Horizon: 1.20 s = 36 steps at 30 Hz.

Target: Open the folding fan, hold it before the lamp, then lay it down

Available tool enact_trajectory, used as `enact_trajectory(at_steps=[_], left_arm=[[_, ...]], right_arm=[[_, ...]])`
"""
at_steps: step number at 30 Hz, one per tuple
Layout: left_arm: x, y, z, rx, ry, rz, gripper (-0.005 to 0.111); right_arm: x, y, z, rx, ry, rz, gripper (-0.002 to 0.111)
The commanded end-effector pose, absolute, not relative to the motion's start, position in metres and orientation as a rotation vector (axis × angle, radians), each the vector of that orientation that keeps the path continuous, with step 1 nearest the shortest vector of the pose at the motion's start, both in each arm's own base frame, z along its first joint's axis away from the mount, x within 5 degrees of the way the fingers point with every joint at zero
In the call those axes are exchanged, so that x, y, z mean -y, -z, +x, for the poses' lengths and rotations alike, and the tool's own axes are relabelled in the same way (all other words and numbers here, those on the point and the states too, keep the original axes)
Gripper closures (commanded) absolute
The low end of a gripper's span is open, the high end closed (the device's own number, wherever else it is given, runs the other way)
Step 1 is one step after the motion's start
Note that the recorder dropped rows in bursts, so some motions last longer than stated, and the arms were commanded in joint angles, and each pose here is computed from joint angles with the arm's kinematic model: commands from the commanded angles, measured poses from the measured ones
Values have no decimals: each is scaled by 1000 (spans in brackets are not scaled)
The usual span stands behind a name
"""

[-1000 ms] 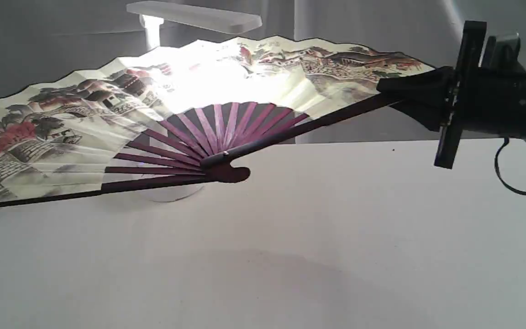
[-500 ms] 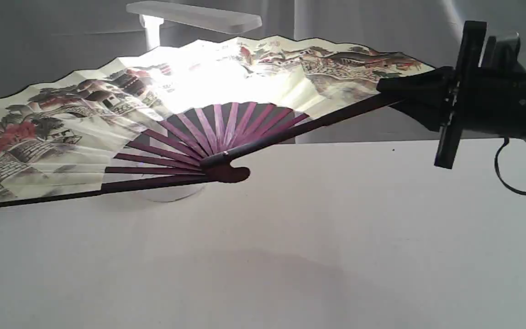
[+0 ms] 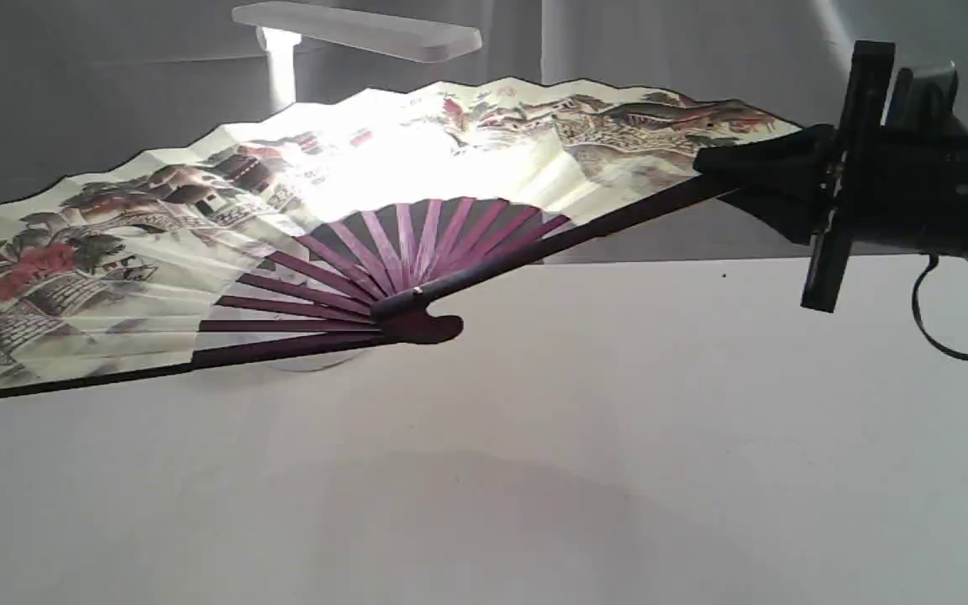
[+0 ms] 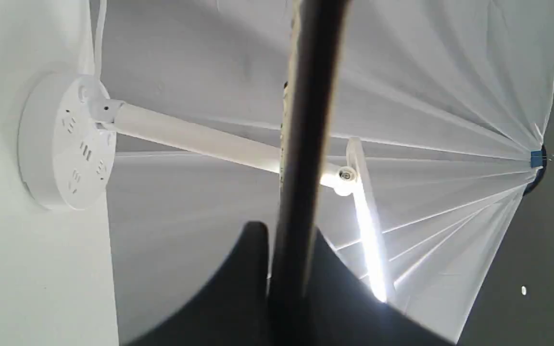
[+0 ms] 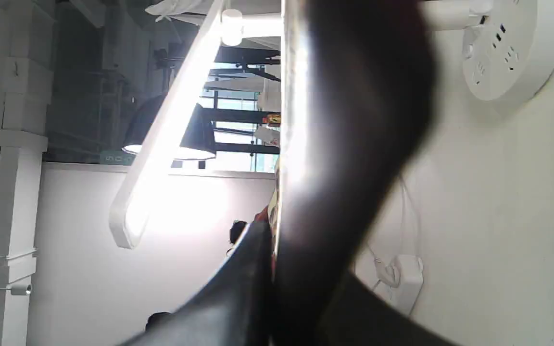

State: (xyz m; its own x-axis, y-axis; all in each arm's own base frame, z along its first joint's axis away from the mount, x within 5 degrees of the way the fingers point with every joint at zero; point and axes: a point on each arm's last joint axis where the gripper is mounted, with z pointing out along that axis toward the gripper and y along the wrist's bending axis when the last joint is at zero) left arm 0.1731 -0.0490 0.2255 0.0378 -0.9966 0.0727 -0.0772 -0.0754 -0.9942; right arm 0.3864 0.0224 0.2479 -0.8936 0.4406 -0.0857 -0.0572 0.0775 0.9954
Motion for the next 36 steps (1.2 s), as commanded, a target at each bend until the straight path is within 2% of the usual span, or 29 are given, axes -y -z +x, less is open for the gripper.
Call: enact_trajectory(at_steps=[1,23,36], left_arm=[[22,-235,168,-869,1141,-1422,107],[22,-234,168,-877,1142,-1427,107],[30,-225,170,-1038,1113,-1451,107]], right_arm=[[-3,-248,393,-1936,-1756,461,108],[-3,-248,393,-1936,-1756,461,108],[-3,-243,392,-1999,-1731,472,108]])
